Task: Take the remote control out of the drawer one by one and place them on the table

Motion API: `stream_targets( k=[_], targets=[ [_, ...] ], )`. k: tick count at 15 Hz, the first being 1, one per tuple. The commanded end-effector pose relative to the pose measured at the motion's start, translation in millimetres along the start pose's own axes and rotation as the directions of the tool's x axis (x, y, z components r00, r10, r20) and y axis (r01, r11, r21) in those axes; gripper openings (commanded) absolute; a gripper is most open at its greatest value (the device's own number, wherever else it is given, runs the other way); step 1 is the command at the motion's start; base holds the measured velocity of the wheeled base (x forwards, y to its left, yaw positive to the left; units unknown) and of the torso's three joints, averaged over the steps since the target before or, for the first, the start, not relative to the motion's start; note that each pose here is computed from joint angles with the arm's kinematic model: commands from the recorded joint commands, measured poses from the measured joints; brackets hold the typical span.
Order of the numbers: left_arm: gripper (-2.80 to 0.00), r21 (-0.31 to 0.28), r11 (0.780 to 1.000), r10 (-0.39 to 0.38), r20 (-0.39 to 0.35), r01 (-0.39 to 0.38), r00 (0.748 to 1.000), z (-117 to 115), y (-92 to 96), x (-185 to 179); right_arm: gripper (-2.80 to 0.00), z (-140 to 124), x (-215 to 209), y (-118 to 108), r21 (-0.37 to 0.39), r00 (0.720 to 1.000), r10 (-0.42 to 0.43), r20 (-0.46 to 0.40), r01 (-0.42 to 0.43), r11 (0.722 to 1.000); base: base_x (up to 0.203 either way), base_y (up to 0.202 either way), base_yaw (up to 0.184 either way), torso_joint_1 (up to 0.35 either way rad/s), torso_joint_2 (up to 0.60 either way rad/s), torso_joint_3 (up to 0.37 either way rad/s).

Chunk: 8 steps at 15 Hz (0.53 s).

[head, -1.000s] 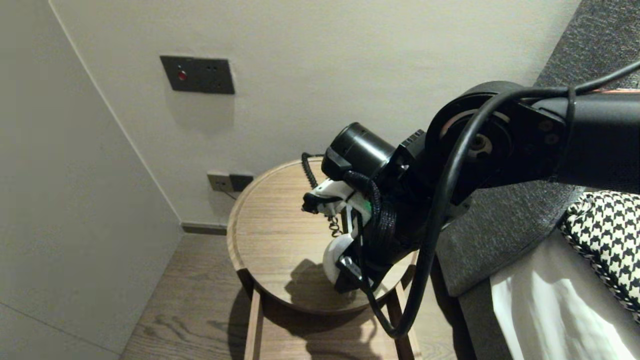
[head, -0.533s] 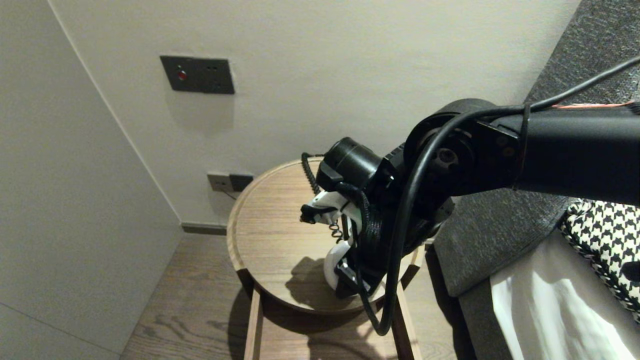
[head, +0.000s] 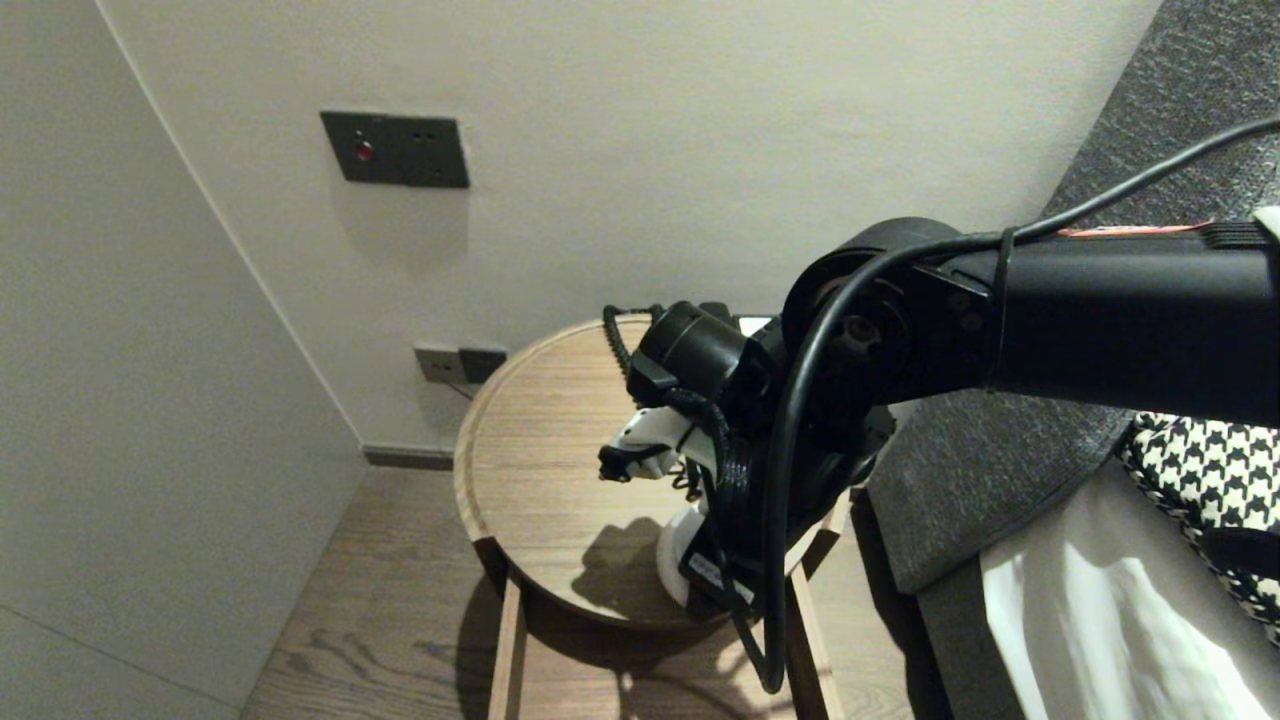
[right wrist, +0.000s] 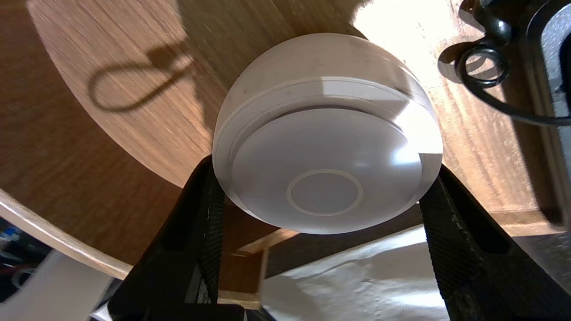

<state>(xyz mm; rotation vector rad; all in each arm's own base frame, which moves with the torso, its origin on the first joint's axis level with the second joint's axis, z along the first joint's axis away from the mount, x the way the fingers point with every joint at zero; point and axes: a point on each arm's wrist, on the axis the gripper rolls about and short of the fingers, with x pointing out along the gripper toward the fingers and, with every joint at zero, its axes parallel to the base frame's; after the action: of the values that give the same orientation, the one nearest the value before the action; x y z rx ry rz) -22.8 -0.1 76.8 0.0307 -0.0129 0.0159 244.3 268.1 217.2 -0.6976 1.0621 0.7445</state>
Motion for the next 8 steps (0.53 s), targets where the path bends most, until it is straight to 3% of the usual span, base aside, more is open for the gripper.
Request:
stream_targets(
  k=[1, 8],
  targets=[
    [-2.8, 0.0, 1.0, 0.001, 0.004, -0.001, 1.0, 0.0, 0.0, -0.2, -2.8, -0.2, 2.7, -0.3, -0.012, 1.0, 0.001, -0.013, -0.001, 1.0, 0.0, 0.0, 0.0, 0.0, 0.0, 0.0],
    [-2.8, 0.0, 1.0, 0.001, 0.003, -0.001, 1.0, 0.0, 0.0, -0.1, -2.8, -3.9, 4.2, 0.2, -0.081, 0.998, -0.001, -0.058, -0.004, 0.997, 0.0, 0.0, 0.0, 0.0, 0.0, 0.0]
  ],
)
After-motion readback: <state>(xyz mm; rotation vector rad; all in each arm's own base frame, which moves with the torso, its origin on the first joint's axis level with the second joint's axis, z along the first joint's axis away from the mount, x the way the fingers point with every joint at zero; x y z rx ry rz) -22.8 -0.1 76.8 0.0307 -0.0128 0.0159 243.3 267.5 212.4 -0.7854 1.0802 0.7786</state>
